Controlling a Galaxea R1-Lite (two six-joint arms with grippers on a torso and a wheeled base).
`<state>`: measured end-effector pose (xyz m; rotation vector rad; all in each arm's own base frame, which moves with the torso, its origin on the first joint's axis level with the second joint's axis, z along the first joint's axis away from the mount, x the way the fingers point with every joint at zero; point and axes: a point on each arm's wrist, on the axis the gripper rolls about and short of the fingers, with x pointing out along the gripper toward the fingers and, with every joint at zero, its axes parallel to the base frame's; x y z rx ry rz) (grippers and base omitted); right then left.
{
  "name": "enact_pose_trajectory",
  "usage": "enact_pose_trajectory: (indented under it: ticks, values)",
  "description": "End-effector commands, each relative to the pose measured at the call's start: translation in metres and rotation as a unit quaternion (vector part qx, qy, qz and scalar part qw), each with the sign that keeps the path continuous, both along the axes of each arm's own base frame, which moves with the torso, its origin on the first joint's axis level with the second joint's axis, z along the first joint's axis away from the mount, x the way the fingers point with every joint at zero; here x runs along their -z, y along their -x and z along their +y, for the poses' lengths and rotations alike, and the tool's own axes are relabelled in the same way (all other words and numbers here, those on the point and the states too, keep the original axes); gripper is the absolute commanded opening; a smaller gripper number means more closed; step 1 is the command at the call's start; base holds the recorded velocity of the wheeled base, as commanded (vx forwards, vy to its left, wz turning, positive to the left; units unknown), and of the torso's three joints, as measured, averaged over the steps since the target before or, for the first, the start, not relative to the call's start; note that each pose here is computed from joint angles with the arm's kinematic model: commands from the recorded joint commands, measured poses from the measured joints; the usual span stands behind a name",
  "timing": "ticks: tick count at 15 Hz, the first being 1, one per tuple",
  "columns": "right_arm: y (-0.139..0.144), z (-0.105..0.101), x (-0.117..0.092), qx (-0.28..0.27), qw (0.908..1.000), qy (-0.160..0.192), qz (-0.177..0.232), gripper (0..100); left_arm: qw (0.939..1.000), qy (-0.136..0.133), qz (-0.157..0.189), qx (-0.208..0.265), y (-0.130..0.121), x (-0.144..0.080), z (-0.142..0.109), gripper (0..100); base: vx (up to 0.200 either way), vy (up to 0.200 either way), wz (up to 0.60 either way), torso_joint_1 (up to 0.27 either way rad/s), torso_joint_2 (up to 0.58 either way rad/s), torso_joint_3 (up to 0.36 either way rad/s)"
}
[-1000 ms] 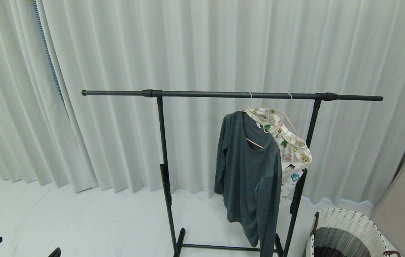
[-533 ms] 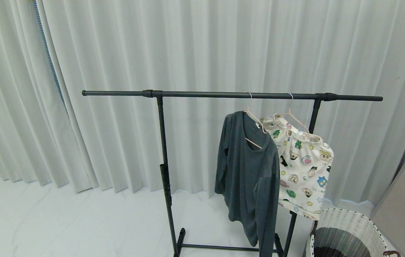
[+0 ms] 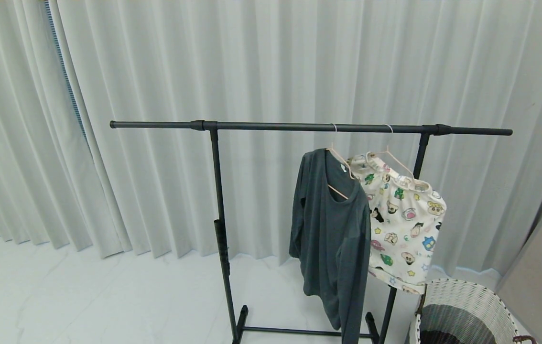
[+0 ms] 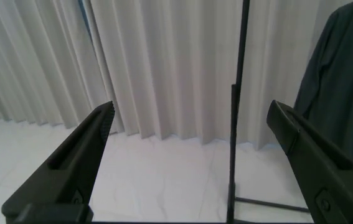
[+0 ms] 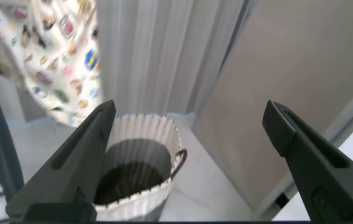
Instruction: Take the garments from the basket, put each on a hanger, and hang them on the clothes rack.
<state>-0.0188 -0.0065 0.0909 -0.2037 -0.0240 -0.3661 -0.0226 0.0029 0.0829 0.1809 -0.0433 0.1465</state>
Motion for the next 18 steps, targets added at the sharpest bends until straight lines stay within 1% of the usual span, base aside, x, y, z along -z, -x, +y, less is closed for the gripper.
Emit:
enact_pose_trajectory:
  ticks: [1, 2, 3, 4, 5, 6, 8, 9, 10, 11, 12, 13, 14, 16, 18]
  values:
    - [0.001, 0.000, -0.003, -0.004, 0.9998, -0.001, -0.020, 100, 1.0000, 0.000, -0.008, 0.000, 0.001, 0.000, 0.000, 100, 0.000, 0.000, 0.00, 0.000, 0.00, 0.000]
    - [0.001, 0.001, -0.003, -0.026, 0.9993, -0.004, -0.026, 100, 0.9999, 0.008, -0.008, 0.009, 0.001, 0.000, 0.000, 100, 0.000, 0.000, 0.00, 0.000, 0.00, 0.000]
    - [0.005, 0.002, 0.002, -0.080, 0.9961, -0.002, -0.037, 100, 0.9981, 0.025, -0.008, 0.056, 0.000, 0.000, -0.002, 100, 0.000, 0.000, 0.00, 0.000, 0.00, 0.000]
    - [0.004, 0.003, 0.006, -0.111, 0.9937, -0.003, -0.016, 100, 0.9940, 0.035, -0.006, 0.104, 0.000, 0.000, -0.005, 100, 0.000, 0.000, 0.00, 0.000, 0.00, 0.000]
    - [0.005, 0.004, 0.006, -0.128, 0.9917, -0.001, -0.014, 100, 0.9907, 0.036, -0.001, 0.131, 0.000, 0.001, -0.006, 100, 0.000, 0.000, 0.00, 0.000, 0.00, 0.000]
    - [0.004, 0.005, 0.007, -0.147, 0.9890, -0.003, -0.013, 100, 0.9900, 0.039, 0.006, 0.135, 0.000, 0.002, -0.006, 100, 0.000, 0.000, 0.00, 0.000, 0.00, 0.000]
    - [0.004, 0.005, 0.008, -0.155, 0.9872, -0.034, -0.016, 100, 0.9882, 0.074, 0.010, 0.133, 0.000, 0.003, -0.006, 100, 0.000, 0.000, 0.00, 0.000, 0.00, 0.000]
    - [0.004, 0.005, 0.008, -0.157, 0.9865, -0.046, -0.014, 100, 0.9904, 0.083, 0.008, 0.110, 0.000, 0.003, -0.005, 100, 0.000, 0.000, 0.00, 0.000, 0.00, 0.000]
    - [0.004, 0.005, 0.009, -0.161, 0.9850, -0.060, -0.013, 100, 0.9951, 0.083, 0.002, 0.055, 0.000, 0.003, -0.002, 100, 0.000, 0.000, 0.00, 0.000, 0.00, 0.000]
    - [0.004, 0.006, 0.009, -0.165, 0.9841, -0.064, -0.012, 100, 0.9965, 0.083, -0.003, 0.010, 0.000, 0.003, 0.000, 100, 0.000, 0.000, 0.00, 0.000, 0.00, 0.000]
    - [0.004, 0.006, 0.013, -0.173, 0.9821, -0.074, 0.004, 100, 0.9961, 0.088, -0.009, 0.002, 0.000, 0.002, 0.000, 100, 0.000, 0.000, 0.00, 0.000, 0.00, 0.000]
    - [0.004, 0.006, 0.013, -0.175, 0.9817, -0.074, 0.006, 100, 0.9961, 0.088, -0.009, 0.002, 0.000, 0.002, 0.000, 100, 0.000, 0.000, 0.00, 0.000, 0.00, 0.000]
    - [0.004, 0.007, 0.015, -0.184, 0.9798, -0.077, 0.017, 100, 0.9950, 0.099, -0.009, 0.009, 0.000, 0.002, 0.000, 100, 0.000, 0.000, 0.00, 0.000, 0.00, 0.000]
    - [0.004, 0.007, 0.015, -0.184, 0.9798, -0.077, 0.017, 100, 0.9923, 0.097, -0.002, 0.077, 0.000, 0.002, -0.003, 100, 0.000, 0.000, 0.00, 0.000, 0.00, 0.000]
    - [0.004, 0.007, 0.015, -0.185, 0.9799, -0.072, 0.017, 100, 0.9882, 0.083, 0.008, 0.129, 0.000, 0.003, -0.005, 100, 0.000, 0.000, 0.00, 0.000, 0.00, 0.000]
